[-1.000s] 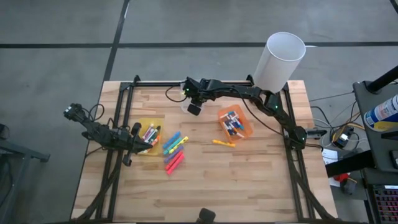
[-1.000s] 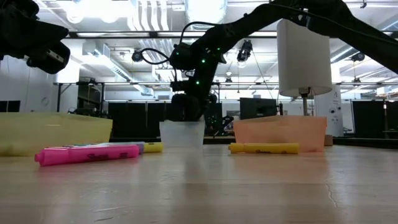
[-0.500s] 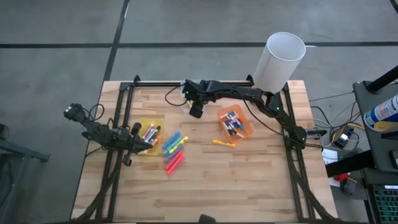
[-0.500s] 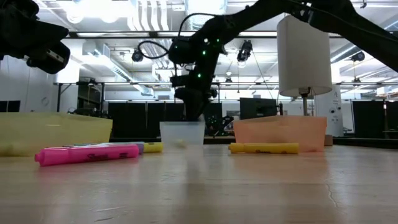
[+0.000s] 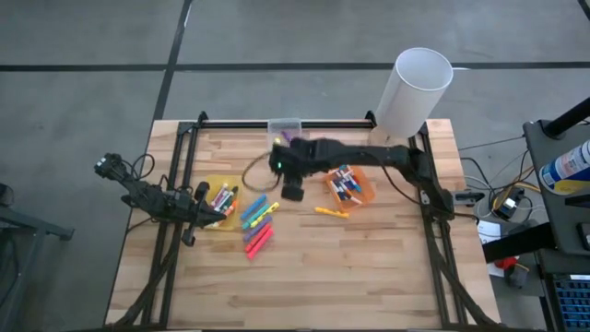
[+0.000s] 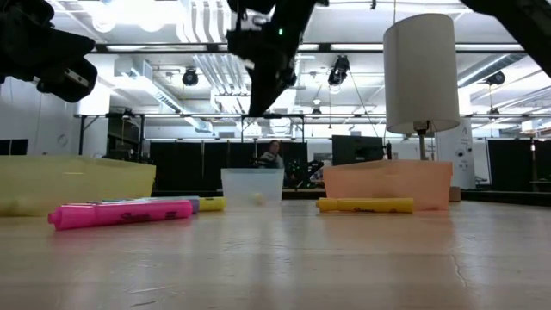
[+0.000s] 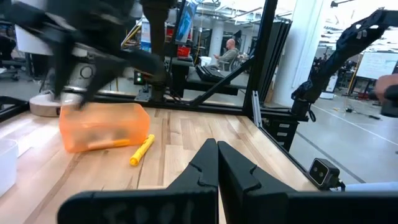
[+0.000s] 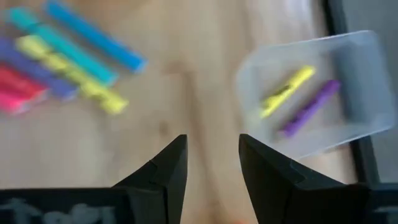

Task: Pick & Place Markers
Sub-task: Put the yellow highlighter into the transparent bin

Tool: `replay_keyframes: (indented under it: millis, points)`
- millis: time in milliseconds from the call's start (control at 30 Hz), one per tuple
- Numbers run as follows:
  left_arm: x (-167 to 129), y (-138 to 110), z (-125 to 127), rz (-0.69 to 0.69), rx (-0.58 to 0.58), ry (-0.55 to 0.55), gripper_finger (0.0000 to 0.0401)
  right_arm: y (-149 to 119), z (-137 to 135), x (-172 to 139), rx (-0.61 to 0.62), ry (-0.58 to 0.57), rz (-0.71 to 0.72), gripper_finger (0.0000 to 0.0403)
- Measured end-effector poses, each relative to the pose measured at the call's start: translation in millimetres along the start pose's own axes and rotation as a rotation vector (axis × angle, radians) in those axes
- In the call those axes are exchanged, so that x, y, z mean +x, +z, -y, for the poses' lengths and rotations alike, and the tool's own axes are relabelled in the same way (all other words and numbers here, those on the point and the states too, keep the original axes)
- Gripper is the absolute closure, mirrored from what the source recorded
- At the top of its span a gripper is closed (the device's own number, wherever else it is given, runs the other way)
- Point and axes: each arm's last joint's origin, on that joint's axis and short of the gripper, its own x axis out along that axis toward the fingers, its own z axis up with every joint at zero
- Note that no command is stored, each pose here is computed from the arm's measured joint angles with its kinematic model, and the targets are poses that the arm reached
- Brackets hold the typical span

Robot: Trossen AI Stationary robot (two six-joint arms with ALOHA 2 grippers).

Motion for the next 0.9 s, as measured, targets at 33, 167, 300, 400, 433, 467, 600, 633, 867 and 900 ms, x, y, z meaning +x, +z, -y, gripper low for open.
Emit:
replay_keyframes:
  millis: [33, 167, 300, 400, 433, 467, 600, 633, 867, 900]
  points:
    - [0, 0, 0, 0.0, 0.0, 0.0, 0.0401, -2, -9, -3, -0.013, 0.009, -0.013, 0.0266]
    - [0, 0, 0, 0.0, 0.0, 0.001, 0.0401, -11, -42, -13, -0.05, 0.036, -0.072, 0.0267]
    - [0, 0, 0, 0.0, 0.0, 0.0, 0.0401, -21, -67, -18, -0.084, 0.05, -0.118, 0.0272]
    - [0, 0, 0, 0.0, 0.0, 0.0, 0.0401, -29, -79, -17, -0.095, 0.052, -0.157, 0.0277]
    - [0, 0, 0, 0.0, 0.0, 0.001, 0.0401, -33, -83, -15, -0.098, 0.051, -0.172, 0.0279]
    - [0, 0, 0, 0.0, 0.0, 0.0, 0.0401, -36, -86, -12, -0.104, 0.051, -0.184, 0.028]
    - [0, 0, 0, 0.0, 0.0, 0.0, 0.0401, -51, -95, 1, -0.13, 0.043, -0.247, 0.0282]
    - [0, 0, 0, 0.0, 0.0, 0.0, 0.0401, -55, -96, 5, -0.131, 0.039, -0.265, 0.0282]
    - [0, 0, 0, 0.0, 0.0, 0.001, 0.0401, -82, -91, 35, -0.125, 0.005, -0.386, 0.0278]
    - [0, 0, 0, 0.0, 0.0, 0.0, 0.0401, -85, -89, 38, -0.123, 0.003, -0.396, 0.0279]
